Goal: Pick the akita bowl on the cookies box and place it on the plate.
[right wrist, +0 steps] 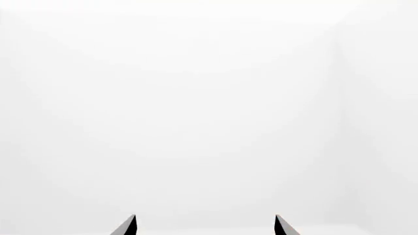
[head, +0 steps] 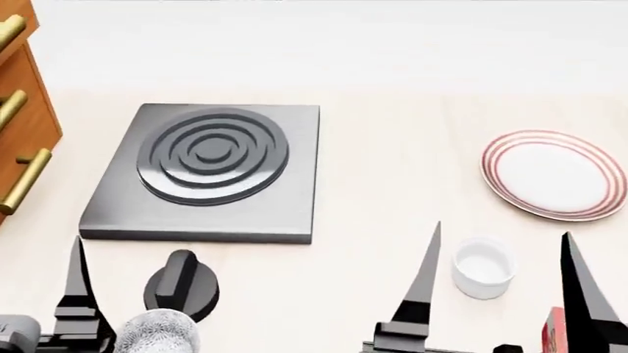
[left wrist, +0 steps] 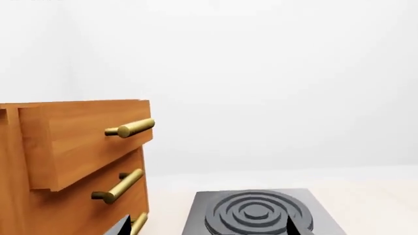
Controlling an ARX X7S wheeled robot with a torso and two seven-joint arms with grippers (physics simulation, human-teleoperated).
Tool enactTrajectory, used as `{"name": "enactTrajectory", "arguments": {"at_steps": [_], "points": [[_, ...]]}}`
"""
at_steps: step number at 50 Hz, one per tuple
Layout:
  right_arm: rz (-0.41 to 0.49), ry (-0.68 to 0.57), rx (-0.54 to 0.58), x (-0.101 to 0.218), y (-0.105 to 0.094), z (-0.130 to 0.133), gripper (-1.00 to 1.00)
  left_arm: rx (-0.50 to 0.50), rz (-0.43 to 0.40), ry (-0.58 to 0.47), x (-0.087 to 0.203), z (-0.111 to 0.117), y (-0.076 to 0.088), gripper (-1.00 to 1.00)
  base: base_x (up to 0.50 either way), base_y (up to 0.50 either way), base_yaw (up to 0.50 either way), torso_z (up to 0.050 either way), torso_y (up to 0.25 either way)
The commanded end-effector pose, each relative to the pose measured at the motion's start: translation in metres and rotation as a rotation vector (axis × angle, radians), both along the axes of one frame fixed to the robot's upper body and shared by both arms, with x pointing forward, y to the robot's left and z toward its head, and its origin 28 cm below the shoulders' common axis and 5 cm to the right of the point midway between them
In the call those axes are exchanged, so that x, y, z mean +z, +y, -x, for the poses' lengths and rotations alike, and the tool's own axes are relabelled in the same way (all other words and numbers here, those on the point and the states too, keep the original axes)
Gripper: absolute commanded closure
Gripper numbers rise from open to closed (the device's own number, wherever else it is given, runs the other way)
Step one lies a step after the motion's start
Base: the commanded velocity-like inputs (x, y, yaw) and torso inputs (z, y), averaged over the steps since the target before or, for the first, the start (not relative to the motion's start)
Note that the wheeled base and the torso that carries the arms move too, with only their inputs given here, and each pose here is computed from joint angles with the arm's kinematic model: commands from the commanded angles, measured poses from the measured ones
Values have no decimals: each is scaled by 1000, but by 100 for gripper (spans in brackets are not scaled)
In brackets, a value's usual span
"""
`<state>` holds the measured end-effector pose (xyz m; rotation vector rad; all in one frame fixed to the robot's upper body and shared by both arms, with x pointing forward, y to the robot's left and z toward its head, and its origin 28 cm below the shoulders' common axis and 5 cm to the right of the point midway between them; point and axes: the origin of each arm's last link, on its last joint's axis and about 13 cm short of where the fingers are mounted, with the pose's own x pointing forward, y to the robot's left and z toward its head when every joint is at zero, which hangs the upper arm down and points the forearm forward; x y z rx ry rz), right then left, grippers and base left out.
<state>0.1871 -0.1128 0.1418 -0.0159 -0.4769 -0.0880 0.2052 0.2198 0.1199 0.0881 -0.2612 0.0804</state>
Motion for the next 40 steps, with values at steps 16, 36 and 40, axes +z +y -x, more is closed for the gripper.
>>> {"name": "enactTrajectory", "arguments": {"at_steps": [16, 36, 40], "points": [[-3, -21, 9, 4, -4, 4, -100, -12, 15, -29, 5, 4, 2, -100, 500, 0, 0, 0, 1], [-13, -3, 18, 0, -5, 4, -100, -13, 20, -19, 2, 3, 3, -100, -149, -375, 0, 0, 0], [-10, -7, 21, 3, -5, 5, -100, -13, 20, -19, 2, 4, 3, -100, -230, -500, 0, 0, 0]]}}
